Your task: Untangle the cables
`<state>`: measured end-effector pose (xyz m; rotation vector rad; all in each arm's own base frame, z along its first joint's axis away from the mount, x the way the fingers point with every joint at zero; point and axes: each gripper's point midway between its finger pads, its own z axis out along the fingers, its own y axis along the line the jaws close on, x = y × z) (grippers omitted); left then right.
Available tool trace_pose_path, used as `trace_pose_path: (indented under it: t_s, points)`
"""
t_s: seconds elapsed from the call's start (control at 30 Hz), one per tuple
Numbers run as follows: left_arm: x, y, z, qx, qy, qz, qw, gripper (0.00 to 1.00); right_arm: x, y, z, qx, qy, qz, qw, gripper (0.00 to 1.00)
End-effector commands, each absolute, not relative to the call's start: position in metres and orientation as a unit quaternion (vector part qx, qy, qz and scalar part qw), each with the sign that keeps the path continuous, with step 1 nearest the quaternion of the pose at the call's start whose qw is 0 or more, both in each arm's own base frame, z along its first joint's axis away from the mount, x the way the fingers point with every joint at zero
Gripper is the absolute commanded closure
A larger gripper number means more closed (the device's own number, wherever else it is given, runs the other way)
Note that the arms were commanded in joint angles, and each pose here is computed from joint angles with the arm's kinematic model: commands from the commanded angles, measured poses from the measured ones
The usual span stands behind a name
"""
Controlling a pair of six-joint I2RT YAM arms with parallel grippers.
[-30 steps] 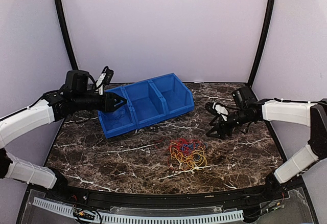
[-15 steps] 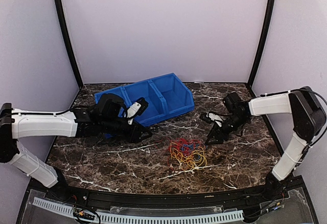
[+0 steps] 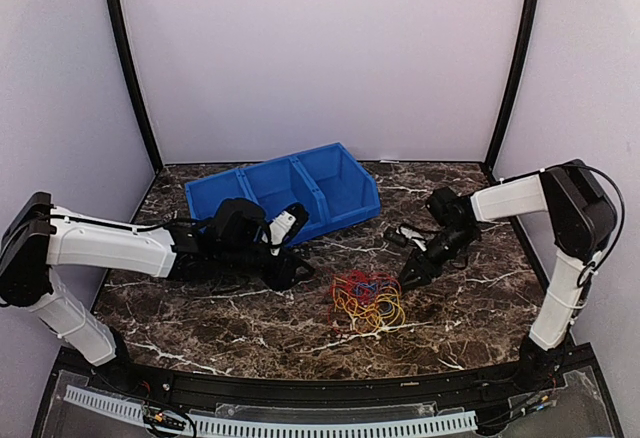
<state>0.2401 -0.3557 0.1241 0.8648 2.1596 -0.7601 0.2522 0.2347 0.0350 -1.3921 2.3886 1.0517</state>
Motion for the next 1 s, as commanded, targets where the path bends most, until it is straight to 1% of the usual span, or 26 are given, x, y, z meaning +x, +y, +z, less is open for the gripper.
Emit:
trace_pose_path:
  t_s: [0.0, 0.23, 0.3, 0.33, 0.6, 0.77, 0.9, 0.97]
  points:
    - [0.24, -0.365, 0.136, 0.331, 0.815, -0.307, 0.364, 0.59, 0.247, 0.244, 0.044, -0.464, 0.792, 0.39, 0.077, 0.55]
    - [0.243, -0.365, 0.129, 0.327, 0.817, -0.299, 0.369, 0.6, 0.252, 0.244, 0.049, -0.466, 0.794, 0.381, 0.086, 0.9]
    - [0.244, -0.365, 0.128, 0.323, 0.818, -0.297, 0.372, 0.6, 0.254, 0.243, 0.054, -0.467, 0.794, 0.377, 0.095, 0.98]
    - [0.245, -0.364, 0.128, 0.321, 0.819, -0.295, 0.374, 0.6, 0.256, 0.243, 0.058, -0.467, 0.794, 0.375, 0.102, 1.0]
    - [0.248, -0.372, 0.137, 0.322, 0.806, -0.308, 0.389, 0.6, 0.268, 0.236, 0.073, -0.471, 0.801, 0.34, 0.144, 1.0]
    - [0.239, -0.384, 0.137, 0.339, 0.793, -0.339, 0.375, 0.59, 0.264, 0.235, 0.071, -0.471, 0.801, 0.338, 0.147, 0.62]
    - [0.235, -0.392, 0.132, 0.343, 0.792, -0.344, 0.37, 0.59, 0.259, 0.236, 0.06, -0.467, 0.805, 0.344, 0.122, 0.46]
    - [0.234, -0.394, 0.131, 0.344, 0.792, -0.344, 0.368, 0.59, 0.256, 0.237, 0.052, -0.466, 0.807, 0.346, 0.106, 0.43]
